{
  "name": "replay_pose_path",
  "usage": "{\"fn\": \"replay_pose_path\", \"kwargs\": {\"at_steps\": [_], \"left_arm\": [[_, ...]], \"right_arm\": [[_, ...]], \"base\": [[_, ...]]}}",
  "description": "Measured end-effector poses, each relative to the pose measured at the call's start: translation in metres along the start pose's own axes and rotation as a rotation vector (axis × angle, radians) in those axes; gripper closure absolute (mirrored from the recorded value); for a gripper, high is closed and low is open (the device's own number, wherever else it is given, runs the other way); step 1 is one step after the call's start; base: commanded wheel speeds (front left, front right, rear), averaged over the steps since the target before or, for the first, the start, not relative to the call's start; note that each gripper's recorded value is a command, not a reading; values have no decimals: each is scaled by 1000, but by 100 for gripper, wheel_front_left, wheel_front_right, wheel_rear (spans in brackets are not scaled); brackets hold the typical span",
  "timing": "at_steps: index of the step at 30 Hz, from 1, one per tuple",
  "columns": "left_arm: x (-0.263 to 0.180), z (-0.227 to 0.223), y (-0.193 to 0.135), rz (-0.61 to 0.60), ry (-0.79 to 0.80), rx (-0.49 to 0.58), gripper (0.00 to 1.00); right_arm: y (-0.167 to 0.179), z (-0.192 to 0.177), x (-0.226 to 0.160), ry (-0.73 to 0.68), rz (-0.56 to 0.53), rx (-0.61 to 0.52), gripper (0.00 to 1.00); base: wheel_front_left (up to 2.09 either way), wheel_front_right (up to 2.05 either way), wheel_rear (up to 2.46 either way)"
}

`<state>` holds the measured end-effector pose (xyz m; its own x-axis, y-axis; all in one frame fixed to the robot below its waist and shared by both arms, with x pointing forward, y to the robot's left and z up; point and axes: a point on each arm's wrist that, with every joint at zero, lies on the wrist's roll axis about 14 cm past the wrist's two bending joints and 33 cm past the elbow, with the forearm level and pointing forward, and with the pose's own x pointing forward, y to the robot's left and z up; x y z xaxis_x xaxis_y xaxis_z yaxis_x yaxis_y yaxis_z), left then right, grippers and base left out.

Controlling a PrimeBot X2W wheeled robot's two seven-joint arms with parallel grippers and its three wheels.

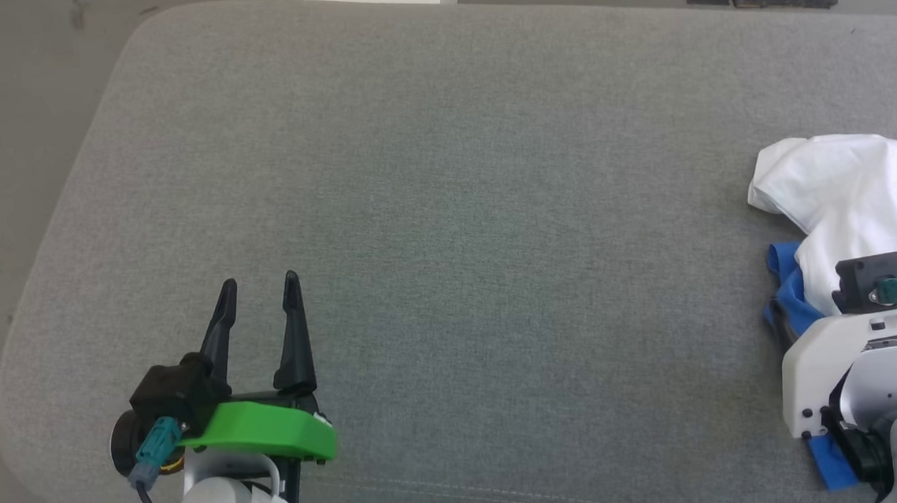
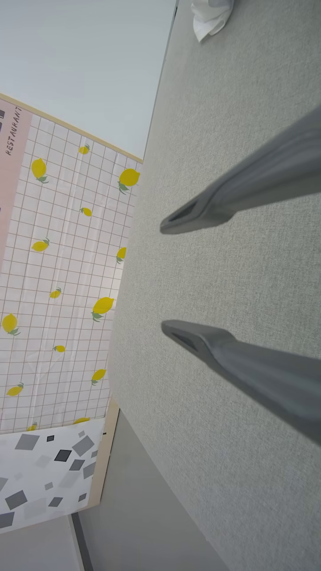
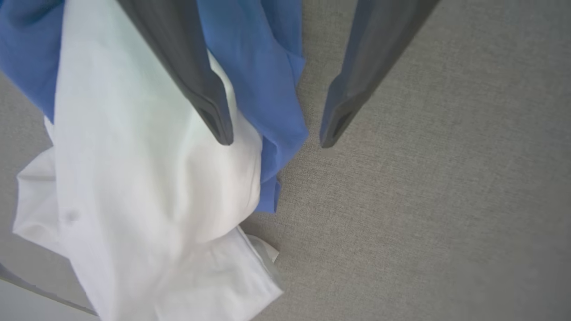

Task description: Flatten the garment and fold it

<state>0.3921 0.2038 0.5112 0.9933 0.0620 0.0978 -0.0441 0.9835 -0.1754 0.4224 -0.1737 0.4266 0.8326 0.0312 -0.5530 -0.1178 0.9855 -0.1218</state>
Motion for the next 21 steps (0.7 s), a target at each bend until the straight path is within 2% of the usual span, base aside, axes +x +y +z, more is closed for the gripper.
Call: {"fn": "replay_pose_path", "kwargs": {"at_steps": [11, 12, 13, 16, 21], "left_arm": [[8, -15, 1, 1, 38, 5, 0], [9, -16, 2, 3, 40, 7, 0], [9, -16, 3, 5, 42, 8, 0], [8, -17, 7, 16, 46, 12, 0], [5, -16, 10, 27, 44, 16, 0]], "right_arm": [[16, -35, 32, 183, 28, -77, 0], [16, -38, 36, 198, 27, -82, 7], [16, -39, 38, 208, 28, -80, 44], [18, -38, 44, 214, 31, -75, 100], [26, -28, 48, 176, 63, -51, 100]], "base": [[0, 0, 0], [0, 0, 0], [0, 0, 0], [0, 0, 0], [0, 0, 0]]}}
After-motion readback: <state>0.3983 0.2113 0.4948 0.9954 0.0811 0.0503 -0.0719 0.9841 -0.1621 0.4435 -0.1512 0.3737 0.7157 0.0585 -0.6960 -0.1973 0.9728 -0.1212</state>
